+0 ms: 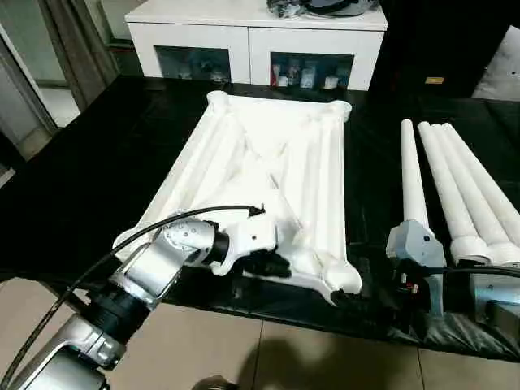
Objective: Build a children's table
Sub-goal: Move table base
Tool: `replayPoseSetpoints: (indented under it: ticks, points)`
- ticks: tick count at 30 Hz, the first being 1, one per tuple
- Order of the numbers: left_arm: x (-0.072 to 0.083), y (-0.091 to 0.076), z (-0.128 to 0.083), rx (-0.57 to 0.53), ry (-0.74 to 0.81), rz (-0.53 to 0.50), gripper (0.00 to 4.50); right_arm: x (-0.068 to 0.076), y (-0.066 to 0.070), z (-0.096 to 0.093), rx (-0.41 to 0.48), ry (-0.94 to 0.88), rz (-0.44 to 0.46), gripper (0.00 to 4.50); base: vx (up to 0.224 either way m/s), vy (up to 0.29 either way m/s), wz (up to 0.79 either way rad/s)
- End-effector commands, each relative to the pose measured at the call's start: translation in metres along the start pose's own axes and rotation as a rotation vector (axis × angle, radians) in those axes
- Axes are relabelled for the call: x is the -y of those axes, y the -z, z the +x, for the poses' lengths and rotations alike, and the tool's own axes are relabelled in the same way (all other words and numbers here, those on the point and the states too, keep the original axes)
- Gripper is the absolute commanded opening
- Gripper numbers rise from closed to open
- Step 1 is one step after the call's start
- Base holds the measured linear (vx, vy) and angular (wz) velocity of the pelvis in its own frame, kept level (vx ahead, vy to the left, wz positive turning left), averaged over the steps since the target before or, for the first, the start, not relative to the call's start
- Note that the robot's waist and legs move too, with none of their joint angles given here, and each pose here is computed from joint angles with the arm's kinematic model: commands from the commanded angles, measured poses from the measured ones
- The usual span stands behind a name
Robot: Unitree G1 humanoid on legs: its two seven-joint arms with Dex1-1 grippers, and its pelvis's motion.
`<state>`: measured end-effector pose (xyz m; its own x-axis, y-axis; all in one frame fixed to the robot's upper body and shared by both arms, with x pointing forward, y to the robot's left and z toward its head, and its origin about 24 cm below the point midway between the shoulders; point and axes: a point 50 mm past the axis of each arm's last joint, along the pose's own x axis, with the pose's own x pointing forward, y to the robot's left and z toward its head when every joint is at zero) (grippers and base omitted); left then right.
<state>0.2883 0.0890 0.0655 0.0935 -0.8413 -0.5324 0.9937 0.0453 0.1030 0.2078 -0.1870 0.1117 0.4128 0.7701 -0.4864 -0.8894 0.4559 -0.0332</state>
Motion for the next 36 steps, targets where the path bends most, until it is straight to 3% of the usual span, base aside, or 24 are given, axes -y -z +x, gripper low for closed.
replayPoseSetpoints:
  ticks: [1,19,24,27,29,30,32,33,35,36]
  points:
    - [-0.007,0.018,-0.005,-0.09,-0.078,-0.073,0.13,0.001,-0.003,-0.004,-0.003,0.037,-0.022,4.5,0.0,0.0,0.0]
    - [-0.014,0.011,-0.012,-0.053,-0.133,-0.113,0.06,0.014,-0.002,-0.001,-0.016,0.196,-0.018,4.5,0.0,0.0,0.0]
    - [-0.008,-0.004,-0.013,0.067,-0.12,-0.056,0.06,0.017,-0.001,0.002,0.024,0.242,-0.005,4.5,0.0,0.0,0.0]
    - [-0.007,-0.01,-0.016,0.123,-0.145,-0.061,0.45,0.023,0.001,0.004,0.057,0.306,0.016,4.5,0.0,0.0,0.0]
    - [-0.006,-0.016,-0.019,0.188,-0.155,-0.094,0.48,0.029,-0.001,0.005,0.097,0.373,0.028,4.5,0.0,0.0,0.0]
    - [-0.007,-0.024,-0.024,0.273,-0.226,-0.112,0.69,0.035,-0.004,0.006,0.146,0.424,0.056,4.5,0.0,0.0,0.0]
    - [-0.009,-0.03,-0.03,0.343,-0.341,-0.12,0.82,0.037,-0.007,0.009,0.191,0.46,0.08,4.5,0.0,0.0,0.0]
    - [-0.013,-0.029,-0.036,0.361,-0.477,-0.139,0.88,0.039,-0.011,0.011,0.213,0.526,0.078,4.5,0.0,0.0,0.0]
    - [-0.016,-0.029,-0.041,0.38,-0.563,-0.163,0.91,0.041,-0.012,0.012,0.223,0.585,0.098,4.5,0.0,0.0,0.0]
    - [-0.016,-0.027,-0.049,0.408,-0.68,-0.213,0.91,0.043,-0.011,0.014,0.233,0.693,0.127,4.5,0.0,0.0,0.0]
